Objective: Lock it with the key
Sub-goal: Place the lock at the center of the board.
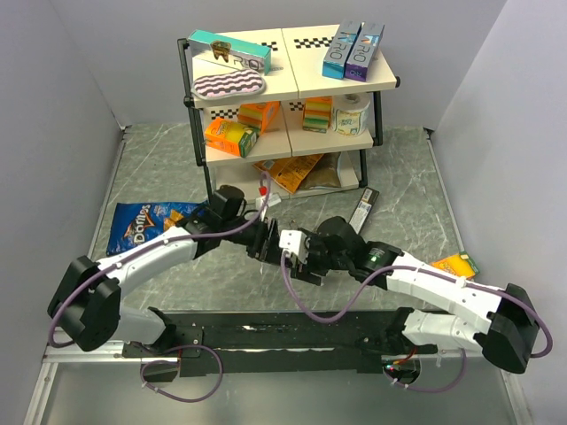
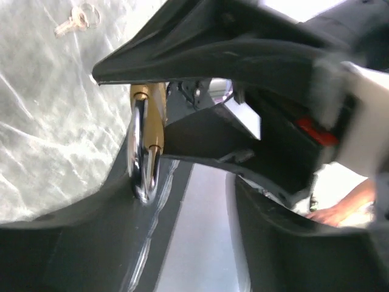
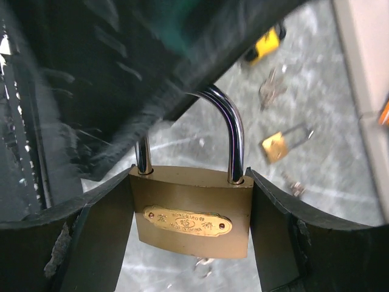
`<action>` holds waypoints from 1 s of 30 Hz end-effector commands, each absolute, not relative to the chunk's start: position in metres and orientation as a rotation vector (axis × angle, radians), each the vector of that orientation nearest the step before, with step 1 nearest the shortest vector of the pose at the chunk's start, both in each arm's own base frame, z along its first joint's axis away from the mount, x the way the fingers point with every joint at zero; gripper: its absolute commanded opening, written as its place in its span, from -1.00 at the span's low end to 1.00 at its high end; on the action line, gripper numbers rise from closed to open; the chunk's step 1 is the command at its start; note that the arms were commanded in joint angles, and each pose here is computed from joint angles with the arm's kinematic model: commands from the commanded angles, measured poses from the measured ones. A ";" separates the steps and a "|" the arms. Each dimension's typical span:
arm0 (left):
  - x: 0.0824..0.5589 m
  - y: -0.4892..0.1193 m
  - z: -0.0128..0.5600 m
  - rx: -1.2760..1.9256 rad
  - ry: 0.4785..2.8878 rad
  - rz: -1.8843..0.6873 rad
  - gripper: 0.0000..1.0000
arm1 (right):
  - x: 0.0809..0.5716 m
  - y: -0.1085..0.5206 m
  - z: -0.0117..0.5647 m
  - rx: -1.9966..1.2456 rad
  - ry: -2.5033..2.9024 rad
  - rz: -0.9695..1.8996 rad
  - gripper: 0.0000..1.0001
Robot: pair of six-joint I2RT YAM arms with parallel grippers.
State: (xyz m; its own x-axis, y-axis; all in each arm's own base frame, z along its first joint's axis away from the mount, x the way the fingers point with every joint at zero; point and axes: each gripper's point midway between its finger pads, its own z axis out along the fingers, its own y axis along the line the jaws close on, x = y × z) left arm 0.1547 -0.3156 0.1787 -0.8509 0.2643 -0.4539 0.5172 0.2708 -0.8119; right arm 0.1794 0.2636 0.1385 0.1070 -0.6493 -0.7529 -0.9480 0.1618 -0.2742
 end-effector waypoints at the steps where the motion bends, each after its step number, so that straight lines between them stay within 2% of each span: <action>1: 0.179 -0.306 0.220 0.714 2.132 -1.622 0.69 | 0.198 0.264 0.166 -1.354 1.708 0.496 -1.00; 2: 0.184 -0.301 0.222 0.697 2.120 -1.609 0.83 | 0.198 0.261 0.166 -1.322 1.744 0.509 -1.00; 4: 0.199 -0.286 0.232 0.649 2.075 -1.552 0.95 | 0.203 0.256 0.162 -1.231 1.854 0.557 -1.00; 16: 0.269 -0.221 0.272 0.400 1.903 -1.181 0.93 | 0.213 0.259 0.133 -0.599 2.456 0.629 -1.00; 23: 0.289 -0.206 0.278 0.297 1.871 -1.182 0.93 | 0.224 0.261 0.108 -0.327 2.641 0.521 -1.00; 30: 0.293 -0.203 0.279 0.276 1.856 -1.190 0.93 | 0.222 0.271 0.082 -0.238 2.766 0.482 -1.00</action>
State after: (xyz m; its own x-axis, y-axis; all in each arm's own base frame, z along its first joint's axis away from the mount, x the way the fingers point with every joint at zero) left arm 0.2858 -0.2037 0.2600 -0.6329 -0.2267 -0.7403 0.5576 0.5298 -0.6390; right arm 0.2140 0.2532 0.0714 -0.9142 -0.2031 -0.3508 -0.3019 0.9187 0.2548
